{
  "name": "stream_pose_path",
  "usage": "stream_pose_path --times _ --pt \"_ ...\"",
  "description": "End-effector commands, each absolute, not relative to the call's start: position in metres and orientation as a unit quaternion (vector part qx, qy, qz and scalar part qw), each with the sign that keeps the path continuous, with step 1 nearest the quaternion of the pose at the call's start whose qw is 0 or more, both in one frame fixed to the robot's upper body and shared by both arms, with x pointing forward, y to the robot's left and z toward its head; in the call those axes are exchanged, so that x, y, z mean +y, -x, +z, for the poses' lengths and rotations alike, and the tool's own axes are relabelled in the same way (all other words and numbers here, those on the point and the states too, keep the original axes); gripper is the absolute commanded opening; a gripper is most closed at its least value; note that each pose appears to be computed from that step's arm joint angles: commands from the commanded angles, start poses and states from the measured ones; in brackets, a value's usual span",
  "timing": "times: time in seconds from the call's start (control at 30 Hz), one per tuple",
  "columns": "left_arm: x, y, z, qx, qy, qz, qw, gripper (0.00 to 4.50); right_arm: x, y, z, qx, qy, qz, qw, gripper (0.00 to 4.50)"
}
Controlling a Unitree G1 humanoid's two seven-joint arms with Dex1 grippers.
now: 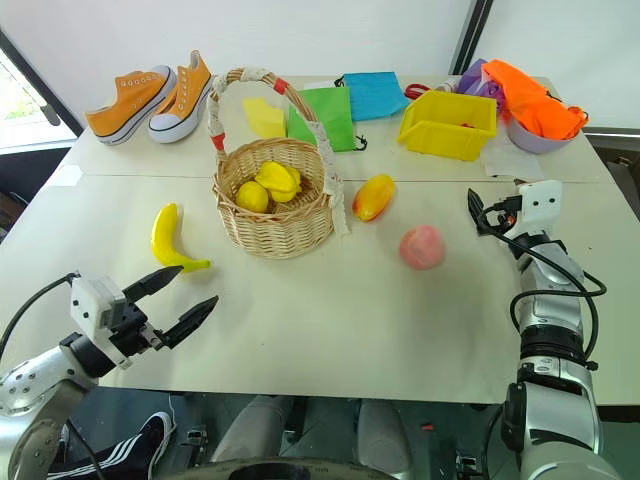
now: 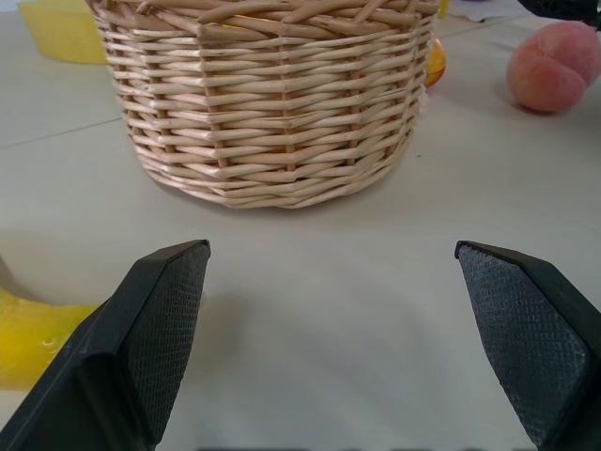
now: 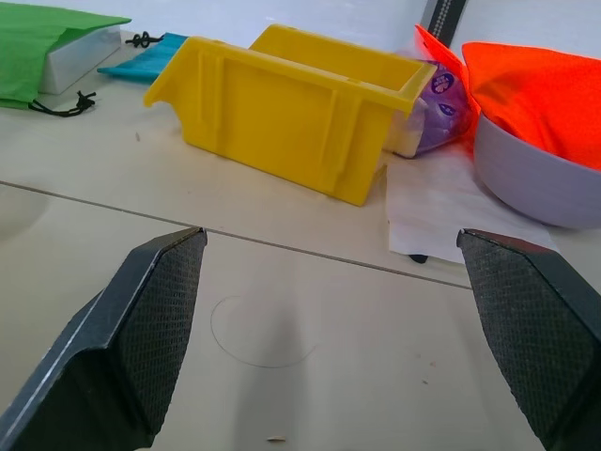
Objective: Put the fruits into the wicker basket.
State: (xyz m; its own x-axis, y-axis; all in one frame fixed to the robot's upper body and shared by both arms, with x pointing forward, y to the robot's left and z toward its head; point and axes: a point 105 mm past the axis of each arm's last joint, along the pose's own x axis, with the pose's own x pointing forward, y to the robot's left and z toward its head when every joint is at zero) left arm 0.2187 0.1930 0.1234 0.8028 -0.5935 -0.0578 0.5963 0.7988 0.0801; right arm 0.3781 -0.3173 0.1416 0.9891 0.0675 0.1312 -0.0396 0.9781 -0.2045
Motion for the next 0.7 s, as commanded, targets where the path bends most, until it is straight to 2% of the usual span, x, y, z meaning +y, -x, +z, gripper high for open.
stream_pose_path --times 0.03,0.7 --pt "0.185 -0.215 0.127 0.005 -0.043 -0.329 0.943 4.50 -0.318 -0.380 0.160 -0.100 0.109 0.025 0.989 4.45" --pt "0.187 -0.228 0.139 -0.033 -0.074 -0.330 0.941 4.50 -0.310 -0.379 0.160 -0.105 0.106 0.042 0.988 4.45"
